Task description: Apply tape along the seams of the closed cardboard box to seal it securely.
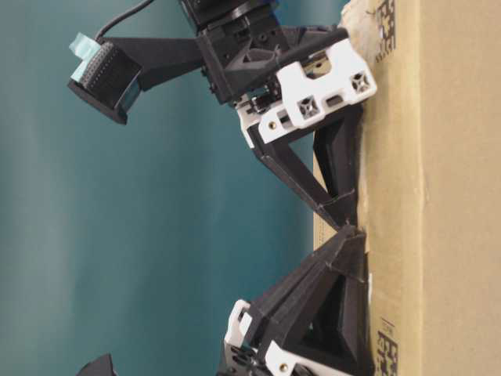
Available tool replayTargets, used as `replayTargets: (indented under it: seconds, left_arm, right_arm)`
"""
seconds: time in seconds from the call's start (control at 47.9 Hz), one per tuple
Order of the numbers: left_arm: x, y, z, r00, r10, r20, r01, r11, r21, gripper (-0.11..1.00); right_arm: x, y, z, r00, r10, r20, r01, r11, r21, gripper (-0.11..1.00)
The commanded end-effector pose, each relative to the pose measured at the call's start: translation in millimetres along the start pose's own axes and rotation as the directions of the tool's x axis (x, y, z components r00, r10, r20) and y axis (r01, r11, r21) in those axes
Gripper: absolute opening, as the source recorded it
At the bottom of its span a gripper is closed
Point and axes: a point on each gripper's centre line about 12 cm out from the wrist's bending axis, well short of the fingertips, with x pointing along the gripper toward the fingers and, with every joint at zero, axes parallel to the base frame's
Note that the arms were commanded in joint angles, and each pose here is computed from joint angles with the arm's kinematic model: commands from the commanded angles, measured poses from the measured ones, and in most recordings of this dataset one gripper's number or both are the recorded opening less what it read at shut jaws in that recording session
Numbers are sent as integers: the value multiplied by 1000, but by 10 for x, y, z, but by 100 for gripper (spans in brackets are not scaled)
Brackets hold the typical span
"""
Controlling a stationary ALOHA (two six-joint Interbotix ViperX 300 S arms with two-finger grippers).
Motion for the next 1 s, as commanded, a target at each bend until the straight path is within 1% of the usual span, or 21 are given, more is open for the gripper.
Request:
replayTargets:
  seconds: [0.0,0.104,0.167,0.292,0.355,0.522,0.647,0.793,0.897,0.981]
  left_arm:
    - [-38,-69,-67,1000,-17,-13,17,1000,11,0]
    - [-78,-89,-113,1000,-22,-22,22,1000,11,0]
    - [-100,-96,-151,999,-23,-31,23,1000,4,0]
    - [-144,-83,-197,999,-19,-40,18,999,-31,0]
    - [-155,-85,-205,999,-20,-41,18,999,-41,0]
    - [-171,-79,-176,999,-18,-32,17,999,-42,0]
    - [-223,-42,-17,1000,-9,13,9,999,-40,0]
    - [-389,43,352,995,9,100,-5,999,-43,0]
    - [-557,101,607,990,15,141,-11,999,-33,0]
    - [-684,143,724,988,21,155,-16,999,-32,0]
  right_arm:
    - [-50,151,-84,999,33,-23,-34,999,-12,0]
    - [-92,199,-133,998,43,-34,-44,999,-13,0]
    - [-119,214,-163,998,45,-41,-46,999,-10,0]
    - [-177,219,-206,998,44,-47,-44,999,2,0]
    - [-201,215,-218,998,44,-44,-44,999,3,0]
    - [-248,222,-185,998,47,-30,-47,999,3,0]
    - [-361,245,-45,998,55,-1,-55,998,-1,0]
    - [-616,283,263,996,69,59,-69,998,-12,0]
    - [-846,294,471,992,77,103,-75,997,-24,0]
    - [-1031,285,576,989,79,129,-76,997,-29,0]
